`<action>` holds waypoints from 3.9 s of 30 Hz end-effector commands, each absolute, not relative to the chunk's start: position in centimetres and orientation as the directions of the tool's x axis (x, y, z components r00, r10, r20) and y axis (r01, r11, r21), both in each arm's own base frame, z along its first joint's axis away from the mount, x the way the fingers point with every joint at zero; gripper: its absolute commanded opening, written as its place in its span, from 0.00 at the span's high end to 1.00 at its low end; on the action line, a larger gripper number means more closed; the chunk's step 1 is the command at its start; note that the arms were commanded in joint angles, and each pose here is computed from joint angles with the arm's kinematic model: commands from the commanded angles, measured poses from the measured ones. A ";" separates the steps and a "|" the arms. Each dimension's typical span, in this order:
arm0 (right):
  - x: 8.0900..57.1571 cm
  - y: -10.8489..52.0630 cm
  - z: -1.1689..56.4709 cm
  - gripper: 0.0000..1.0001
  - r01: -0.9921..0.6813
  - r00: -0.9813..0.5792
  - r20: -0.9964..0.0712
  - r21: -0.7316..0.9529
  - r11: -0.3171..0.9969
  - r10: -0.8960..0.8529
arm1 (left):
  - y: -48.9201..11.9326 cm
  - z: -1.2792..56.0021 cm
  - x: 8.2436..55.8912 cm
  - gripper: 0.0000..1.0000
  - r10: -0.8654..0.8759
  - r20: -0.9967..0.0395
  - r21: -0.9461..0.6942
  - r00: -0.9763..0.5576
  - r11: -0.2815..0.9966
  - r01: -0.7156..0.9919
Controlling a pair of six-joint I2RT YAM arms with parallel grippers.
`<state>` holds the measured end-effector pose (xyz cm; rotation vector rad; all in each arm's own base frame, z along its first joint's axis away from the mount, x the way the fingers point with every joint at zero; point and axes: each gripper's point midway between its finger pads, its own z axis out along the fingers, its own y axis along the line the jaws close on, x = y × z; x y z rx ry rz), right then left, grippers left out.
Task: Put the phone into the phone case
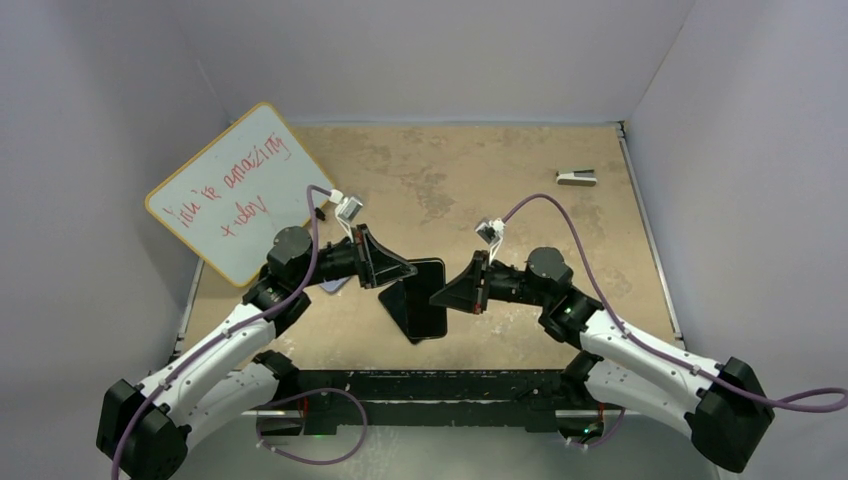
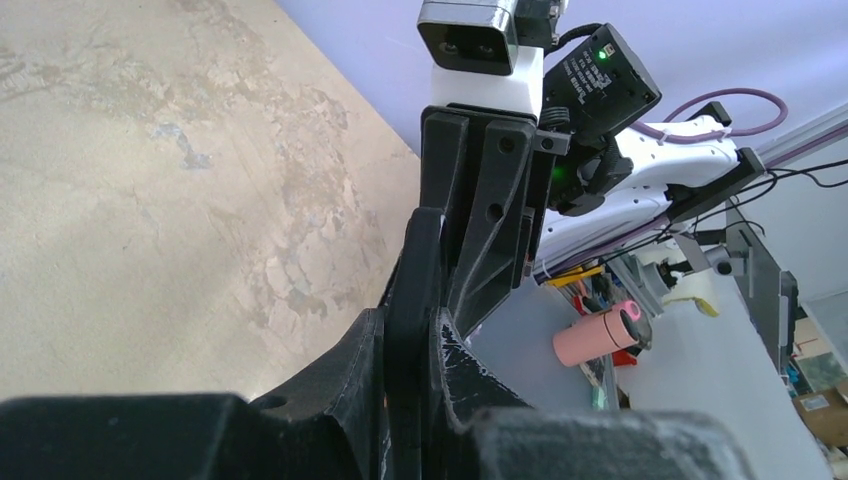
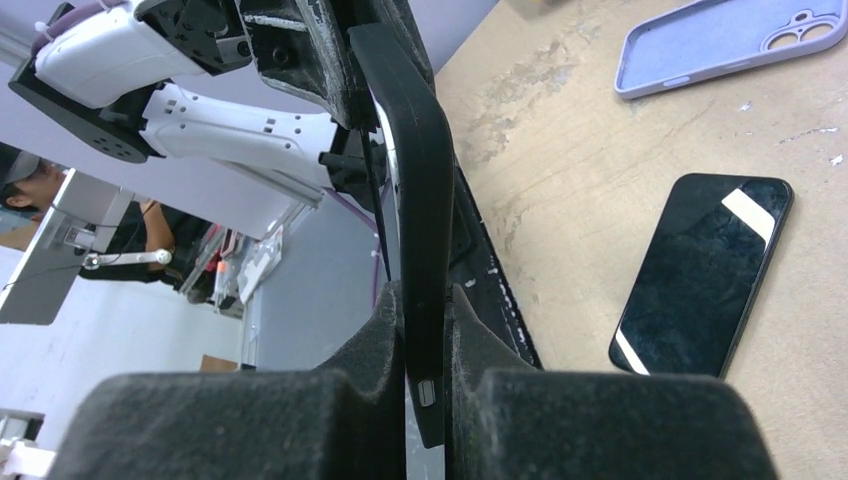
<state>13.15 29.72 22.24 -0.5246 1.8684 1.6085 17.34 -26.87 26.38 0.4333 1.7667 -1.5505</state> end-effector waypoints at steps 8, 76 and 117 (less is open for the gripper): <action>15.5 29.2 26.3 0.47 -0.679 -0.660 -0.724 0.689 0.254 0.202 | -26.9 29.2 16.6 1.00 -0.181 -0.787 -0.616 -0.590 0.168 0.770; 19.2 29.3 24.4 1.00 -0.576 -0.696 -0.704 0.664 0.477 0.141 | -26.9 22.3 20.0 1.00 -0.071 -0.719 -0.655 -0.692 0.405 0.639; 18.0 28.2 23.3 1.00 -0.598 -0.702 -0.689 0.708 0.375 0.180 | -24.5 26.2 19.5 0.17 -0.119 -0.806 -0.560 -0.580 0.472 0.681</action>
